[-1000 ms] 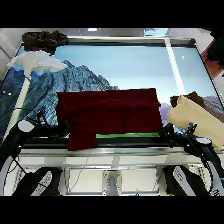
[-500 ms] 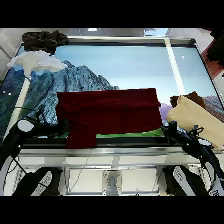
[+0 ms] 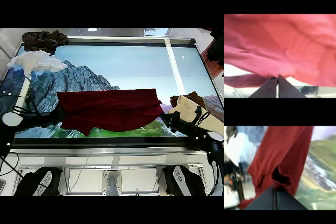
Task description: Fold the shirts.
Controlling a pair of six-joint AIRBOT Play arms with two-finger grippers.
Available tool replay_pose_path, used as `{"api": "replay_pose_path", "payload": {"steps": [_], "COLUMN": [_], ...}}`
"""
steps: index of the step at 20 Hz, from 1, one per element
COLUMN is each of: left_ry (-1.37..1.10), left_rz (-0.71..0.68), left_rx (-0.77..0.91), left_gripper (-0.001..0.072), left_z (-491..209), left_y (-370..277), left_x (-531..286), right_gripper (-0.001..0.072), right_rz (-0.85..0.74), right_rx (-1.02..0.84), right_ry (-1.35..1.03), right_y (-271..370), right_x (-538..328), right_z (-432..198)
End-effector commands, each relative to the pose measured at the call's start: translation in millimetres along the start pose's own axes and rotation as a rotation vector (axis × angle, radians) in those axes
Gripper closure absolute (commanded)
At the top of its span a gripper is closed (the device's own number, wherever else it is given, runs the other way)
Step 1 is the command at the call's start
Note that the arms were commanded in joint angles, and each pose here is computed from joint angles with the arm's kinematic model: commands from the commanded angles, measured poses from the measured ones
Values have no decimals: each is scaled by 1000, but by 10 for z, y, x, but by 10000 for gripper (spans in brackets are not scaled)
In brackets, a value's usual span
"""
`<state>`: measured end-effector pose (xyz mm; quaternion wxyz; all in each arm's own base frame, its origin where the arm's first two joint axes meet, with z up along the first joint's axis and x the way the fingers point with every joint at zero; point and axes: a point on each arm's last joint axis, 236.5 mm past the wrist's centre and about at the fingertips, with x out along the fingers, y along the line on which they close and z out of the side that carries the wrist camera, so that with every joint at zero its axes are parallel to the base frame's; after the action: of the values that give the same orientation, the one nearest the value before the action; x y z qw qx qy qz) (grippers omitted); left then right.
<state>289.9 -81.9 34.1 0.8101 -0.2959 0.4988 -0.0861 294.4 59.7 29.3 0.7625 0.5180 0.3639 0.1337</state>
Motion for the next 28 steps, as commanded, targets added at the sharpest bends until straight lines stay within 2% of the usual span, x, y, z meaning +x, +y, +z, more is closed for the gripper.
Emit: {"api": "replay_pose_path", "payload": {"steps": [1, 6, 10, 13, 18, 22, 28], "left_ry": [-75, -164, -318, -265, -346, -391, -300], "left_rz": [-12, -13, 82, 41, 34, 55, 115], "left_rx": [52, 0, -75, -75, -81, -55, -15], "left_gripper": [699, 699, 700, 700, 701, 701, 700], "left_z": [183, 397, 791, 794, 1260, 1745, 1711], "left_y": [-169, -175, 100, 59, 36, 37, 285], "left_x": [-232, -266, -291, -21, 224, 385, 1042], "right_gripper": [686, 687, 686, 687, 687, 687, 687], "right_rz": [-60, -243, -436, -415, -362, -370, -404], "right_rx": [-159, -233, -227, -237, -325, -316, -327], "right_ry": [32, 85, 93, 51, 7, 7, 66], "right_y": [273, 126, -314, -271, 10, 22, -208], "right_x": [-204, -373, -475, -356, 114, 547, 1256], "right_z": [30, 44, 99, 226, 497, 813, 953]}}
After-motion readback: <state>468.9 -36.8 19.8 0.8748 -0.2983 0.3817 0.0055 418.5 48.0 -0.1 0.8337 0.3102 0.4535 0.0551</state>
